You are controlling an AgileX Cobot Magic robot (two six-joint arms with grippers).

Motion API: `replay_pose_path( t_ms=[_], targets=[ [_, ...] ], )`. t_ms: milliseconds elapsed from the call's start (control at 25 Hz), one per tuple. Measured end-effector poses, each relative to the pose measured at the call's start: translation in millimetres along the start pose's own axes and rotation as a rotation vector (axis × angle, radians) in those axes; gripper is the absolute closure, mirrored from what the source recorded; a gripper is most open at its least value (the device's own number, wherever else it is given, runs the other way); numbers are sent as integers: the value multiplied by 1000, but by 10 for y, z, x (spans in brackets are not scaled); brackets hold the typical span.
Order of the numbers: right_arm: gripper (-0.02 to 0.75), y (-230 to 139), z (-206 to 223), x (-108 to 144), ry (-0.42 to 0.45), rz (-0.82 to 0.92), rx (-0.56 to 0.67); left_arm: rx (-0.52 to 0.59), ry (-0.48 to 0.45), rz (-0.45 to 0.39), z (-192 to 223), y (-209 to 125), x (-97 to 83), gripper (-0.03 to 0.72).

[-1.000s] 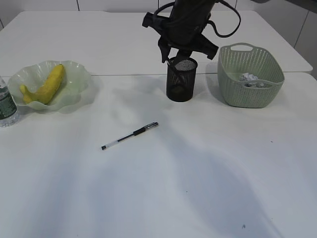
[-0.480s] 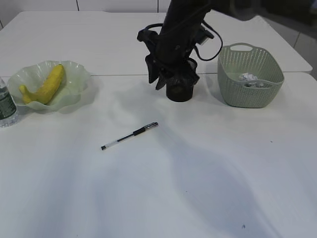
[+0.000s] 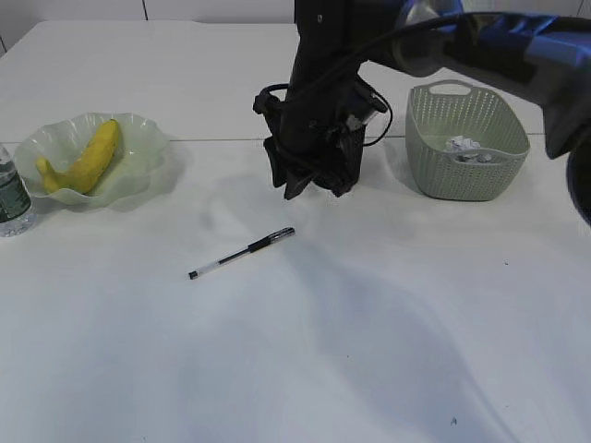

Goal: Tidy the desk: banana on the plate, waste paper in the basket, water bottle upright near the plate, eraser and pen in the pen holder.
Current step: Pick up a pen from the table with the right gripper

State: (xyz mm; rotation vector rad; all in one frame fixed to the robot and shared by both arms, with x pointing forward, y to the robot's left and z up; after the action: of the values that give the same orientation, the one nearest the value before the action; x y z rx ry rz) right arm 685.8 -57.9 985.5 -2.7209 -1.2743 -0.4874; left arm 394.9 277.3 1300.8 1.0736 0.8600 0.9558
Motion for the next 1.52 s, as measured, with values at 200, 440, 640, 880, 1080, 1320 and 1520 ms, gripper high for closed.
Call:
replay_pose_path(
  t_ms=[200,440,640,880,1080,1320,1520],
  targets=[
    [568,-16,258,-46,-42,25,37,-5,-8,3,-54,23,-39,245],
    [568,-14,352,-67,-58,38,41,14,-26,17,-85,16,-75,245],
    [568,16,430,-20,-6,33,18,24,-31,20,-86,6,-79,245],
    [568,30,489,-11,8,11,7,43,-30,13,-92,-63,-69,245],
    [568,27,512,-15,5,11,12,45,10,0,-147,-173,-30,245],
    [552,20,584,-33,-6,12,22,29,23,3,-194,-169,-37,245],
    [503,26,592,-30,-2,11,16,28,24,4,-196,-167,-38,245]
  ],
)
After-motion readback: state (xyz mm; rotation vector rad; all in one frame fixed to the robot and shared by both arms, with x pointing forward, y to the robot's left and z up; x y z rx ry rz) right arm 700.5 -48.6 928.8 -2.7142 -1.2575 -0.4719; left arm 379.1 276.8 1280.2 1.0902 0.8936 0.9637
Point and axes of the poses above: a point on each arm's last joint axis where the gripper is mounted, z pointing out along that axis toward the gripper, x along the wrist's bending axis when the last joint is at zero, y = z × x, the point moved 1 cm from there along z, pointing out along that axis toward the gripper, and after that the axes turned 12 degrees about -z, right-handed, at the moved point
